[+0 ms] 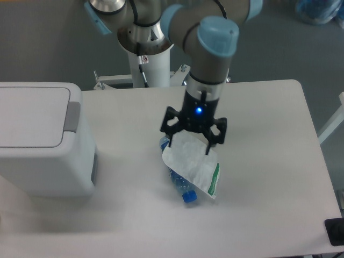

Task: Open the trash can
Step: 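Move the open gripper over the table toward the trash can lid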

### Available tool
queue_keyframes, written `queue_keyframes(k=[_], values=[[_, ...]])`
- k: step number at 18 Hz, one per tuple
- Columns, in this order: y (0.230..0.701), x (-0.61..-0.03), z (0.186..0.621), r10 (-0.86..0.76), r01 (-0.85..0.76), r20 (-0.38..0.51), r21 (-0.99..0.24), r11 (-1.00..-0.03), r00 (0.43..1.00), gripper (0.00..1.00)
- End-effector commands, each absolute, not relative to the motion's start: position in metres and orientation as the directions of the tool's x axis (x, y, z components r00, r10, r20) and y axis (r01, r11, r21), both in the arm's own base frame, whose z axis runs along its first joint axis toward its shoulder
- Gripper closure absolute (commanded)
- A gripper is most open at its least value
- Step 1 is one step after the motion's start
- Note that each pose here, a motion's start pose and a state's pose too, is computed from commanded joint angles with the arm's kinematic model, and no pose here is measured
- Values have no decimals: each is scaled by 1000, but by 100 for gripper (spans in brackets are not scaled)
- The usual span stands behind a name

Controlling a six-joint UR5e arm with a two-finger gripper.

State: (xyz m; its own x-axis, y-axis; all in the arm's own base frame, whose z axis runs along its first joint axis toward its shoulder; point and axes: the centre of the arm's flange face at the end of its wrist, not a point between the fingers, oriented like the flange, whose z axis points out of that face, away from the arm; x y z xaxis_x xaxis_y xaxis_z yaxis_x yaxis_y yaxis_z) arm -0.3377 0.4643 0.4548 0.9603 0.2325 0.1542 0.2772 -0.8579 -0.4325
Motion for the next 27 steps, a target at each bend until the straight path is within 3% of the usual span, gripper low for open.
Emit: queue_keyframes(k=[8,14,27], values=[[501,-282,482,220,299,230,-401,-866,948,0],[491,-244,513,195,292,259,-416,-861,946,0],[507,-215,504,162,267,277,-398,-878,947,0]])
